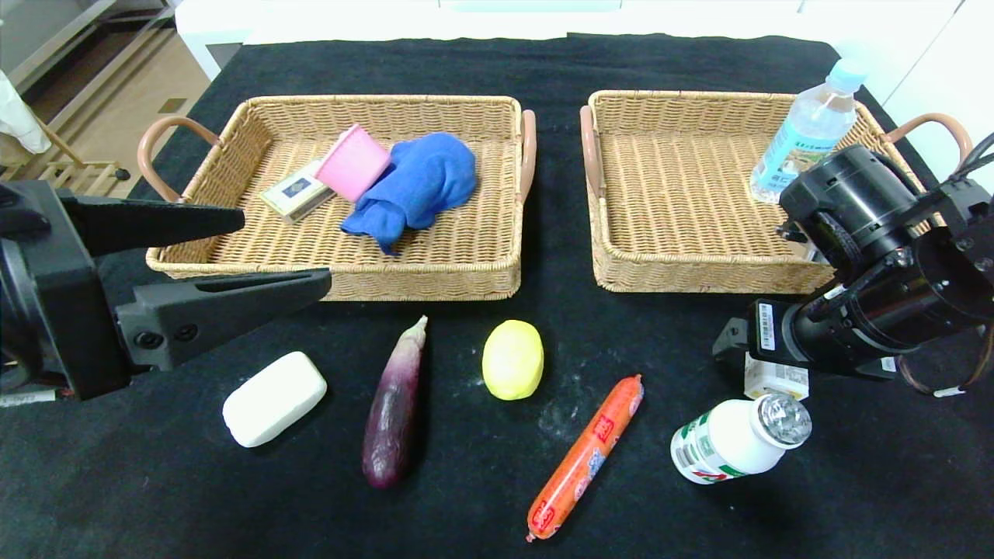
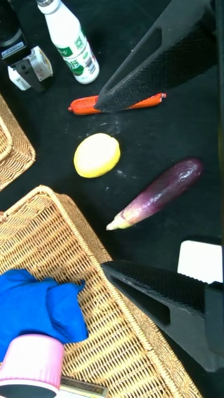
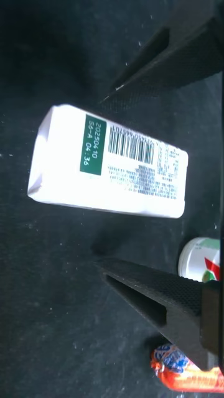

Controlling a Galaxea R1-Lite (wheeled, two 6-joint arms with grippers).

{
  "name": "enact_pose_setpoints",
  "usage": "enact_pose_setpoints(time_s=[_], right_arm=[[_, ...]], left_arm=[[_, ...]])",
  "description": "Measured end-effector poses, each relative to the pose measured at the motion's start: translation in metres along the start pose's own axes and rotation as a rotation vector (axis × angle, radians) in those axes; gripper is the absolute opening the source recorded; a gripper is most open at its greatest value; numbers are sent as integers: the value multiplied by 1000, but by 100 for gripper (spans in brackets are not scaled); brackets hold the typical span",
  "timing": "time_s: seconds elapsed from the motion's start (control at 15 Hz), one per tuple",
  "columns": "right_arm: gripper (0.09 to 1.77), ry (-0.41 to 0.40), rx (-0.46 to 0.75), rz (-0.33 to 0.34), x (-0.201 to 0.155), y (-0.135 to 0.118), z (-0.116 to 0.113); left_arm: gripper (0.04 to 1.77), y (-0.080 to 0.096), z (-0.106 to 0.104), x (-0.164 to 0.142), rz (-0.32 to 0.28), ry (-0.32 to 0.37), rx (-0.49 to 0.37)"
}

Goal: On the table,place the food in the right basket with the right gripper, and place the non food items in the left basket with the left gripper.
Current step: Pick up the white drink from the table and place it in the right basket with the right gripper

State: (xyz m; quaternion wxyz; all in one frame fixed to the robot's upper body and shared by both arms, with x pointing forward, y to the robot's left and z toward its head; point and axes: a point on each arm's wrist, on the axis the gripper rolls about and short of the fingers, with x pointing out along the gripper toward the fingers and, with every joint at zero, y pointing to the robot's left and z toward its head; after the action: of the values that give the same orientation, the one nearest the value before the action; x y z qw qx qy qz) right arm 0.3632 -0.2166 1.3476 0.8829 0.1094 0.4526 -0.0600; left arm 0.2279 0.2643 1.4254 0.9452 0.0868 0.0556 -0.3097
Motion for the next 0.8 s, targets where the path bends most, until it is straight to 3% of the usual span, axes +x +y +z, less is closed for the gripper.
enact_pose_setpoints(time_s=[0.6, 0.8], right_arm=[[171, 10, 12, 17, 0, 1, 0], [121, 15, 10, 12, 2, 1, 0]], left_arm=[[172, 0, -1, 0, 0, 2, 0], [172, 0, -1, 0, 0, 2, 0]])
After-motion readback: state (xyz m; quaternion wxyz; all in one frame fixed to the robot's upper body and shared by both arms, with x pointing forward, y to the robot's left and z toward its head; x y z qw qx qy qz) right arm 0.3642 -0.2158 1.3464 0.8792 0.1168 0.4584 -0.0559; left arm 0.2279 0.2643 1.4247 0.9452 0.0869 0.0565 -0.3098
